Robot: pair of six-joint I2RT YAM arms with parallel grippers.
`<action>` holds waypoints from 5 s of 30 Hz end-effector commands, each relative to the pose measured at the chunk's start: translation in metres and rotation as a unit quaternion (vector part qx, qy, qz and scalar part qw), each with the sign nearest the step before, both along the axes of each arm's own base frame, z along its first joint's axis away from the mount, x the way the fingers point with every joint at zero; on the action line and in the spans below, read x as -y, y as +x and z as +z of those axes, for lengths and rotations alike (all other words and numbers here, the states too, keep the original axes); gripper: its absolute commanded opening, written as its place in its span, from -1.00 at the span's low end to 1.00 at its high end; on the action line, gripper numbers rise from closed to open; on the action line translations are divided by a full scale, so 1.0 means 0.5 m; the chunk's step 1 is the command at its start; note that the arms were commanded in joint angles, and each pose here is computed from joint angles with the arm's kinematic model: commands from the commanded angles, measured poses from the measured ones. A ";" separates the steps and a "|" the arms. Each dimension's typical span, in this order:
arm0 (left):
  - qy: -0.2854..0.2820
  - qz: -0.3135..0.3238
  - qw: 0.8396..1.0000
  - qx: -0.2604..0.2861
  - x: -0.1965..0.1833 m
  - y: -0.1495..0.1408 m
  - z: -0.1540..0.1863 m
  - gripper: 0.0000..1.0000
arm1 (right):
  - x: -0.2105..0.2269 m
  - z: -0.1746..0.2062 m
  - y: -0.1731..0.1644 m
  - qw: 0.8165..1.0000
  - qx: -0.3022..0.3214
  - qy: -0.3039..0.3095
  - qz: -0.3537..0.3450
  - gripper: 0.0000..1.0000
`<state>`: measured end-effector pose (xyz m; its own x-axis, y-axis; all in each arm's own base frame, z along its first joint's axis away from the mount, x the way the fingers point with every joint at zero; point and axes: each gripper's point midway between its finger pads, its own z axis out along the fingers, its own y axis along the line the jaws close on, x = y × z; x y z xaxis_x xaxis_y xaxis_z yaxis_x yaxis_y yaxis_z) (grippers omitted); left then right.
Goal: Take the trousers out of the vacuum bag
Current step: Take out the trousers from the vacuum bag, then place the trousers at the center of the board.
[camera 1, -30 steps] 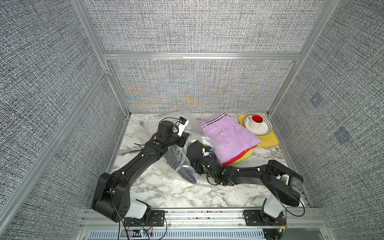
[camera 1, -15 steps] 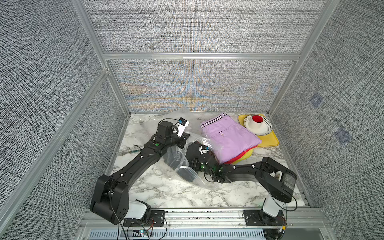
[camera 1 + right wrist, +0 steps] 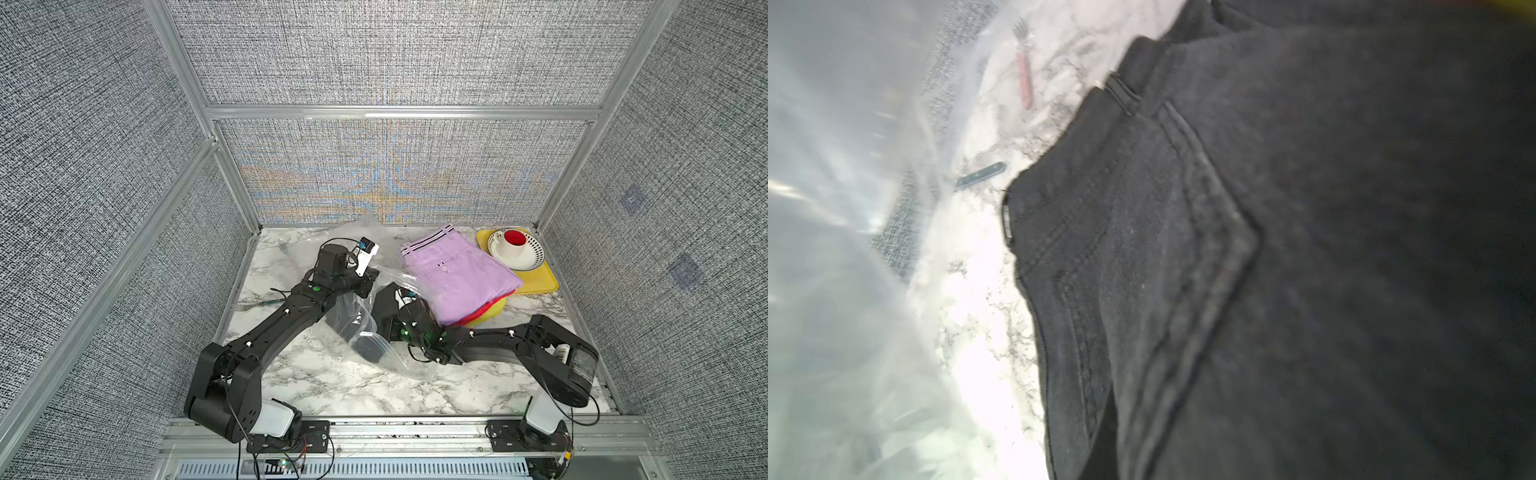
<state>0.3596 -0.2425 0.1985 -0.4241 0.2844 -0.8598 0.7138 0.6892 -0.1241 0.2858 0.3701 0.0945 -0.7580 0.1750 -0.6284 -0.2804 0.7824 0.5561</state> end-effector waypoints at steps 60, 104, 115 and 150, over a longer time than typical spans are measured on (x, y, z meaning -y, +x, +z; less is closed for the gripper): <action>0.103 0.147 0.982 -0.055 -0.123 0.002 -0.182 -1.00 | 0.363 0.821 -0.035 0.899 0.438 0.008 0.022 -1.00; 0.088 0.304 0.948 -0.015 -0.283 -0.012 -0.122 -1.00 | 0.384 0.679 0.297 0.913 0.368 0.111 0.136 -1.00; 0.087 0.305 0.948 -0.017 -0.283 -0.008 -0.123 -1.00 | 0.409 0.671 0.316 0.912 0.361 0.140 0.132 -1.00; 0.084 0.300 0.950 -0.016 -0.277 0.000 -0.115 -1.00 | 0.450 0.460 0.215 0.966 0.218 0.133 0.041 -1.00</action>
<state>0.3555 -0.1029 0.1356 -0.5928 0.1239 -0.7958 0.1871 0.9822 0.0135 0.3984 0.1495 0.3329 -0.4517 0.3306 -0.8287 -0.6137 0.5591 0.5575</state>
